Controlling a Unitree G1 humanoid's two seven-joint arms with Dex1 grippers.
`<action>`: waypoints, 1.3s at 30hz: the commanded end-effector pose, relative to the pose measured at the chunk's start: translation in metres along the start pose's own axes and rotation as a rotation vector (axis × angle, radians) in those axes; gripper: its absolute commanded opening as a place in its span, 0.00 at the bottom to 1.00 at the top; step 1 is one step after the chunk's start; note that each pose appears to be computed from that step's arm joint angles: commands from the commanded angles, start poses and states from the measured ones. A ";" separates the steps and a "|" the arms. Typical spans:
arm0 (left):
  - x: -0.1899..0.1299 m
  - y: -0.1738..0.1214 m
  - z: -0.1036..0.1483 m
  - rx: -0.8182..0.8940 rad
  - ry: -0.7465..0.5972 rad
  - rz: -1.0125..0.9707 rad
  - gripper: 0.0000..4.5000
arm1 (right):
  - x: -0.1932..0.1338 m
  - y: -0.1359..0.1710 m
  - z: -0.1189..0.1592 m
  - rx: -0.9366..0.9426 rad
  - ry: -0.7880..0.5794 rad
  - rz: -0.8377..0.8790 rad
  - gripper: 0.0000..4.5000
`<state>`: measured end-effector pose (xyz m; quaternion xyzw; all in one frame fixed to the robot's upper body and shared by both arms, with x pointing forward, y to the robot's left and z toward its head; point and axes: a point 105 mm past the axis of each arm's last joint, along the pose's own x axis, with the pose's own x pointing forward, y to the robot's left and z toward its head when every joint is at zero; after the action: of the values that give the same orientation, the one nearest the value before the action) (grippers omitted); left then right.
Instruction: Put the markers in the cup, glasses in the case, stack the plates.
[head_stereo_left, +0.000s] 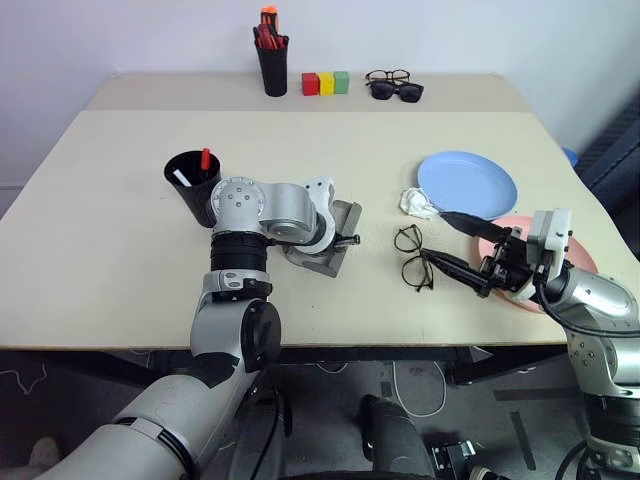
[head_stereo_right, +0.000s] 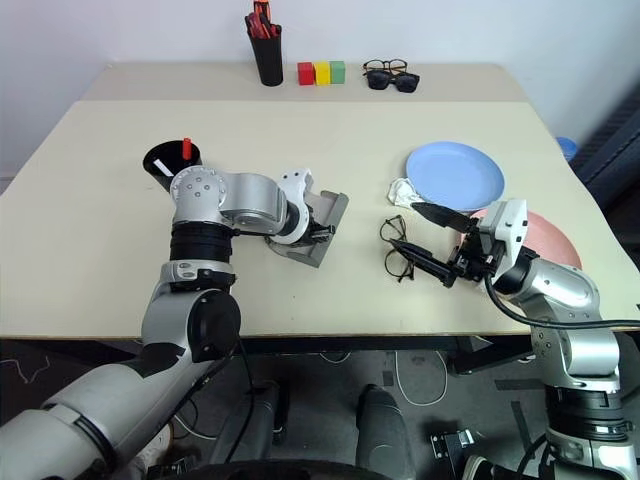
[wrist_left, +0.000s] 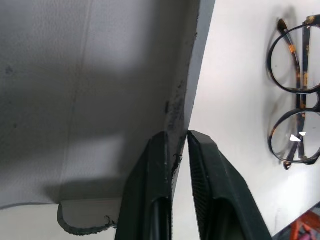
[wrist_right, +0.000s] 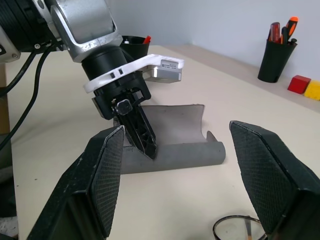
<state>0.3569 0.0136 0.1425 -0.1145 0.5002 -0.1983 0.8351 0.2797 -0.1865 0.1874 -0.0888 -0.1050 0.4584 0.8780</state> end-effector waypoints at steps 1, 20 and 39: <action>-0.005 -0.006 0.003 0.043 -0.013 -0.025 0.18 | 0.000 -0.001 0.013 -0.037 -0.035 -0.007 0.76; -0.023 0.000 0.009 0.293 -0.013 -0.103 0.18 | 0.002 0.000 0.014 -0.042 -0.044 -0.033 0.76; -0.040 0.000 0.016 0.494 -0.024 -0.102 0.01 | 0.001 -0.002 0.012 -0.049 -0.049 -0.044 0.76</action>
<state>0.3557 0.0369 0.1620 0.0417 0.4503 -0.3312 0.8281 0.2806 -0.1873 0.1897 -0.0913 -0.1155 0.4401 0.8858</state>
